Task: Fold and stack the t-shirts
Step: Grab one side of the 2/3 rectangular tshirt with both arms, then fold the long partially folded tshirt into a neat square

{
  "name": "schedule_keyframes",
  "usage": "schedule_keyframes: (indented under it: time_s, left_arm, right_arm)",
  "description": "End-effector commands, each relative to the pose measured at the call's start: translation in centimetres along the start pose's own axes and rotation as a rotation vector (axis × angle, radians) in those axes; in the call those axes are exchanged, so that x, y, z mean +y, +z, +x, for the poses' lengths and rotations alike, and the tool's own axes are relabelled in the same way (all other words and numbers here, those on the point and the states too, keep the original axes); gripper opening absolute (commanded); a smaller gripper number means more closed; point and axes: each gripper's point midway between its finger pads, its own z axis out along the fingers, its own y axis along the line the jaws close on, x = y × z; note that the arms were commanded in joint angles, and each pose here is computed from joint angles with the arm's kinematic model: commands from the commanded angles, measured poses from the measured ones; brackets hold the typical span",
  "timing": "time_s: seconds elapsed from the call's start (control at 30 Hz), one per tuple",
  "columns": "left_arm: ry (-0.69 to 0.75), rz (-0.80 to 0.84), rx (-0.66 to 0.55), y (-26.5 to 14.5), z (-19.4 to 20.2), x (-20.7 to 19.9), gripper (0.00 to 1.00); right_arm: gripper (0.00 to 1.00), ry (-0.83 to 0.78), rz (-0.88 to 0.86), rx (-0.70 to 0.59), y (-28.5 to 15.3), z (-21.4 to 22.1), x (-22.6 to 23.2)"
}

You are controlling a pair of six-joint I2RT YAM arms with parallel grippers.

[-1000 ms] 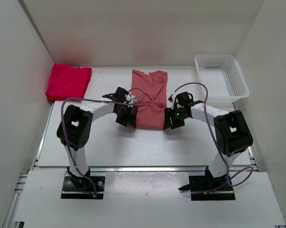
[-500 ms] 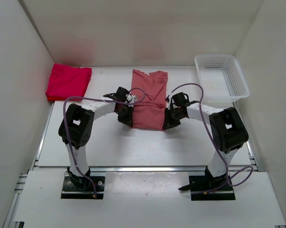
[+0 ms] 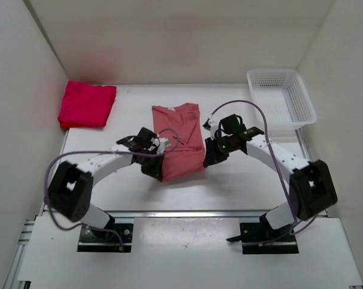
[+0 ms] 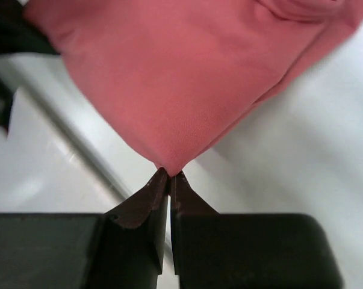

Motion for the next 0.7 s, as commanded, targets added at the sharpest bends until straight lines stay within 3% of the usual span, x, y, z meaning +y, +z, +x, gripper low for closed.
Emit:
schedule_keyframes:
  time_s: [0.0,0.13,0.27,0.47,0.6,0.67]
  left_arm:
    - [-0.072,0.043,0.012,-2.6,3.8,0.1,0.00]
    - [-0.191,0.071,-0.031,-4.9,5.5,0.9,0.00]
    - [-0.155,0.132,-0.100,-8.3,4.3,-2.3,0.00]
    - [-0.199,0.138,-0.109,-9.4,4.5,-2.5,0.00]
    - [-0.155,0.114,-0.161,-9.7,0.1,-1.7,0.00]
    - [-0.111,0.113,-0.225,-10.7,-4.4,-1.7,0.00]
  right_arm:
    - [0.00,-0.123,-0.105,0.110,-1.7,4.7,4.4]
    - [0.00,-0.277,-0.166,0.150,-2.9,6.4,7.4]
    - [0.00,-0.236,-0.244,0.187,-4.0,6.8,8.4]
    - [0.00,-0.268,-0.313,0.188,-5.2,5.9,10.5]
    - [0.00,-0.222,-0.332,0.124,-6.3,3.7,9.7]
    - [0.00,-0.195,-0.337,0.091,-6.1,2.2,8.7]
